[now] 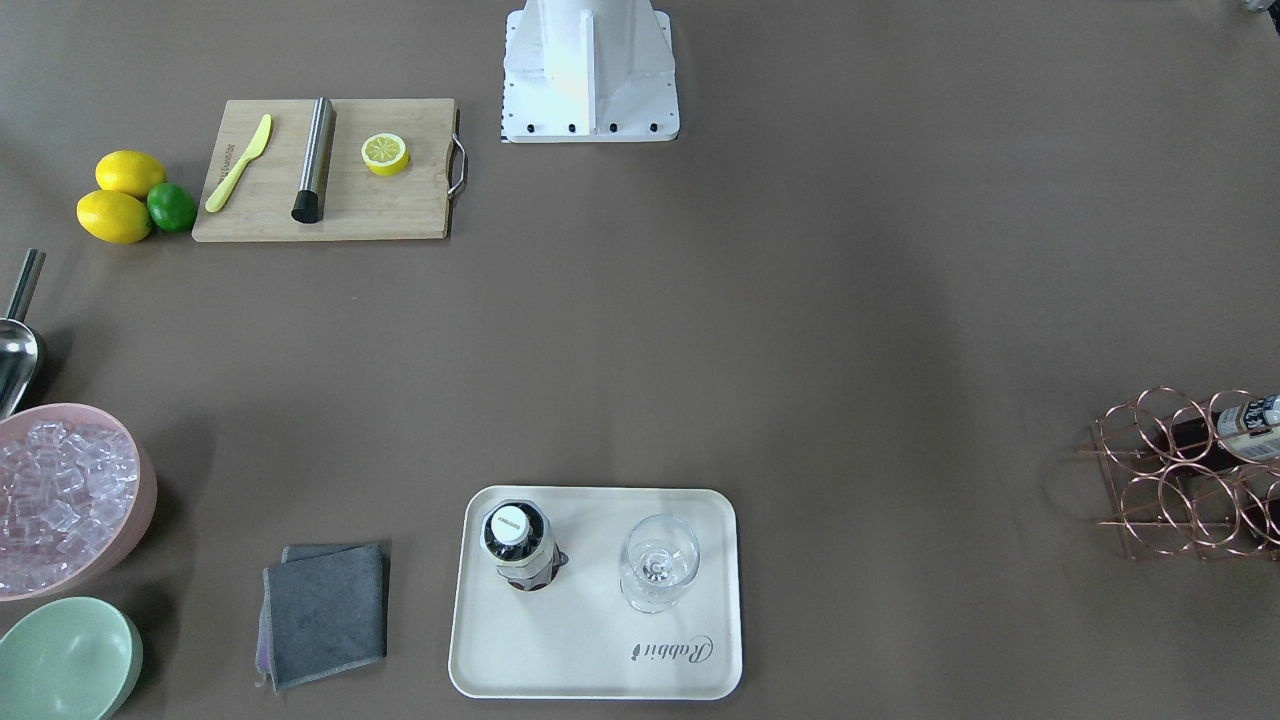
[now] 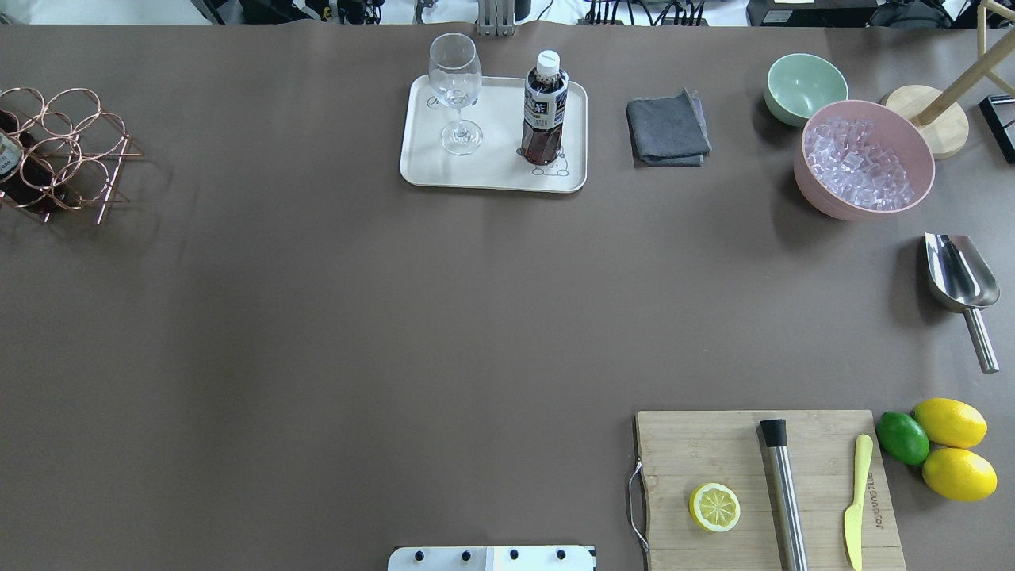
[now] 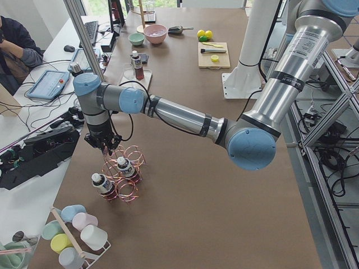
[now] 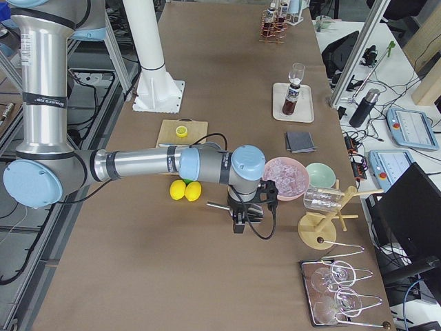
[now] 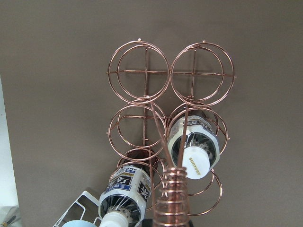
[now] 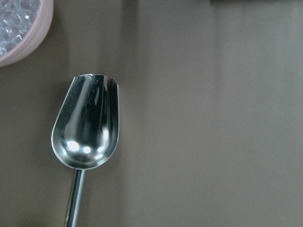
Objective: Take tea from basket to plate
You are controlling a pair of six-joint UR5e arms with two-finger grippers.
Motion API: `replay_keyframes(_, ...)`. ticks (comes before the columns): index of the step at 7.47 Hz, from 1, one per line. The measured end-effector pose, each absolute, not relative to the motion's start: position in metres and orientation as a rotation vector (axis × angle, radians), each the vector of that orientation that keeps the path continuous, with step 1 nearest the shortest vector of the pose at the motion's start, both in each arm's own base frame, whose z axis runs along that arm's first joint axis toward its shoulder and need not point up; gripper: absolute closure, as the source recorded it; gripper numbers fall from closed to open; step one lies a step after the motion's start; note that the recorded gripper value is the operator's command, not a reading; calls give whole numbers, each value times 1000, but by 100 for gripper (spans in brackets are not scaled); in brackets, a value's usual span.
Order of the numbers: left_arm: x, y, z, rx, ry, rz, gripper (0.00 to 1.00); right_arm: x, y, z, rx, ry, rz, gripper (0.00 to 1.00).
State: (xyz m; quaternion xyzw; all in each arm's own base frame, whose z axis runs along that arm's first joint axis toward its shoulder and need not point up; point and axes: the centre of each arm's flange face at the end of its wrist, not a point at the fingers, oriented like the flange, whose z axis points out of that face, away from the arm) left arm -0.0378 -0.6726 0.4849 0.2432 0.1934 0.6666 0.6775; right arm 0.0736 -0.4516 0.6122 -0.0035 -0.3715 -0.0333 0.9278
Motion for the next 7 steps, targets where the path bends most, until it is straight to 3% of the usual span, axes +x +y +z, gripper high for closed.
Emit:
replay_keyframes(3, -38, -671, 485, 547, 434, 1498, 100, 82, -439, 648, -55, -778, -34, 0)
replay_keyframes(4, -38, -670, 485, 548, 434, 1498, 84, 81, -438, 650, -61, -780, -34, 0)
replay_keyframes(6, -38, -670, 475, 560, 411, 1511, 2, 67, -445, 648, -67, -780, -67, 0)
replay_keyframes(7, -33, -670, 464, 562, 376, 1531, 2, 55, -448, 647, -68, -778, -96, 0)
